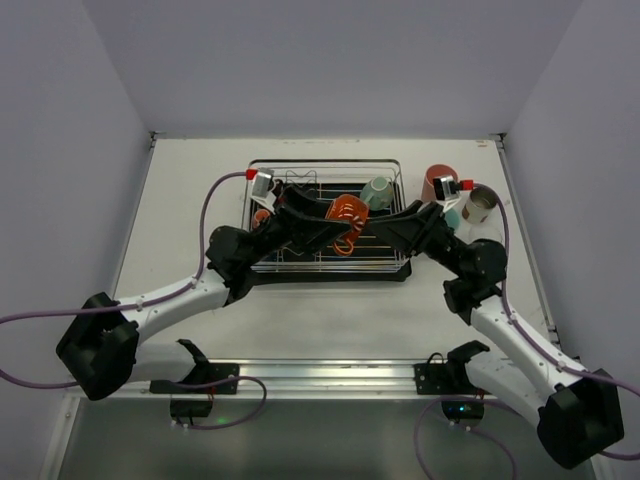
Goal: Unload the cups from the dish rack
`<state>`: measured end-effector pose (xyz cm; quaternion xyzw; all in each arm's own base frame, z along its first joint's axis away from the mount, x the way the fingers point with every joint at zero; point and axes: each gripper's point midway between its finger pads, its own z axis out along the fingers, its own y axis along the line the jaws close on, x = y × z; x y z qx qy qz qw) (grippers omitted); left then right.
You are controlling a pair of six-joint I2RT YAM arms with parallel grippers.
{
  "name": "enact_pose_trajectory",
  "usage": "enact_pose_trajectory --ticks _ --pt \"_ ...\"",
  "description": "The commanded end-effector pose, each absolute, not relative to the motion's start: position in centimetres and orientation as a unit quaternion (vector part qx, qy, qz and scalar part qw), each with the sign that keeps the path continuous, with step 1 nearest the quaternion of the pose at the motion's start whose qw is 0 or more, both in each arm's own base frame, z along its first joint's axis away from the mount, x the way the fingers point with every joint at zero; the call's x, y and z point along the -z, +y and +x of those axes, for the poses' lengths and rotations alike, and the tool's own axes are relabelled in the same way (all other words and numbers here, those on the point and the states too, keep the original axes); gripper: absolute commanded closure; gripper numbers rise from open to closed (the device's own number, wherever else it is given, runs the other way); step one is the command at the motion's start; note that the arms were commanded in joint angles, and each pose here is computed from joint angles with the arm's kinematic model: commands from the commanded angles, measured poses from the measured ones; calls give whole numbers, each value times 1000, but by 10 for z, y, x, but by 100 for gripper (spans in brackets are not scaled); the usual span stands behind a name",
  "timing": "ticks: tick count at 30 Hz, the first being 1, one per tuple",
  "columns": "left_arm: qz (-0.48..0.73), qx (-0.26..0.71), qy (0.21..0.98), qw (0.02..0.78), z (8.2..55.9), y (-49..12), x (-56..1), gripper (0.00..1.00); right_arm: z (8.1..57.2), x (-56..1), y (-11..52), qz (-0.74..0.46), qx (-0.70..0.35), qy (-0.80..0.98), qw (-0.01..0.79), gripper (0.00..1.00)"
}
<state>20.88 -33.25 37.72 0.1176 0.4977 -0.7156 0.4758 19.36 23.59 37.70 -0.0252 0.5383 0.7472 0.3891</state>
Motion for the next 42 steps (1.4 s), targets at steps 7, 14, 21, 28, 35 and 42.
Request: enact_pose_trajectory --ticks 7,14,21,28,35,42 --pt "127 724 462 496 201 -327 -396 66 167 -402 219 -54 -728 508 457 31" --pt "174 727 451 488 189 -339 -393 65 178 -402 225 -37 -736 514 438 29" --pt "197 719 452 490 184 -345 -386 65 183 -406 232 -36 -747 513 421 30" --pt "219 701 476 484 187 -358 -371 64 191 -414 239 -33 -761 499 414 46" --pt "220 674 505 493 193 -357 -359 32 192 -416 232 -13 -764 479 432 85" --pt "220 591 561 536 208 -341 -346 0 200 -408 224 1 -696 531 483 98"
